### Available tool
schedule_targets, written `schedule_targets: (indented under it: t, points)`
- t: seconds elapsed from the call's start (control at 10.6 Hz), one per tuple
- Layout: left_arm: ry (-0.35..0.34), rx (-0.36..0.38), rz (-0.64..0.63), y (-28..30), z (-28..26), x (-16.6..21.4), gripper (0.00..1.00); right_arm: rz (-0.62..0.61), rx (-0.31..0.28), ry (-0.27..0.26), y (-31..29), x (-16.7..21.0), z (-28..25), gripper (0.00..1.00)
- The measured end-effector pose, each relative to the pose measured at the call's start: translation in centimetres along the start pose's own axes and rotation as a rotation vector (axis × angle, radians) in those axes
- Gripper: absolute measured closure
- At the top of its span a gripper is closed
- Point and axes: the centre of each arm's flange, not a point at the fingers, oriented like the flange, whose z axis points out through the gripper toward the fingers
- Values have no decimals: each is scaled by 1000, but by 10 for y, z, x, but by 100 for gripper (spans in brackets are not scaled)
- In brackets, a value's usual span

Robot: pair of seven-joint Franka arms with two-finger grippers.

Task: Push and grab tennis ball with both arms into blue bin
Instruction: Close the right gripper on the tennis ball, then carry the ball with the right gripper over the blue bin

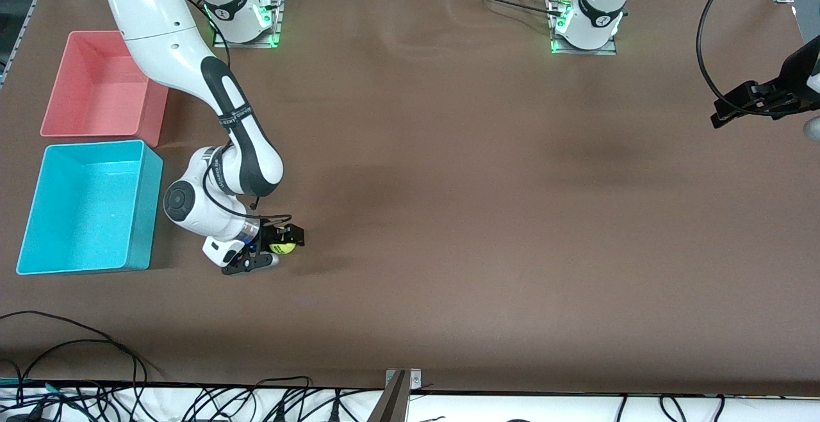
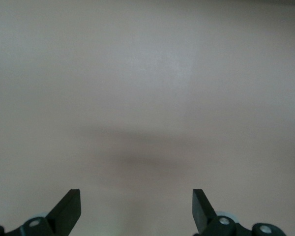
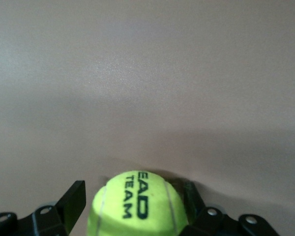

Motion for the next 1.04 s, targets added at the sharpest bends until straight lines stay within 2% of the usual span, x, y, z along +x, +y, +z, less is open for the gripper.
schedule_targets:
  t: [0.09,0.19,0.28,0.47,0.66,1.04]
  points:
    - [-15,-14,-11,-5,4,2,0,-7,0,1,0,0,0,17]
    - [-32,-17,-11,-5,10,3,0,-11,0,4,0,1,-2,30]
    - [-48,-15,-5,-1,15,2,0,-14,0,7,0,2,-3,35]
    - [-68,-10,4,4,23,-3,0,-30,6,-5,3,5,-8,35]
    - [-74,-11,5,4,24,-8,0,-30,48,-83,18,16,-33,35]
    - [13,-40,34,7,12,-5,0,-52,96,-138,74,20,-101,35]
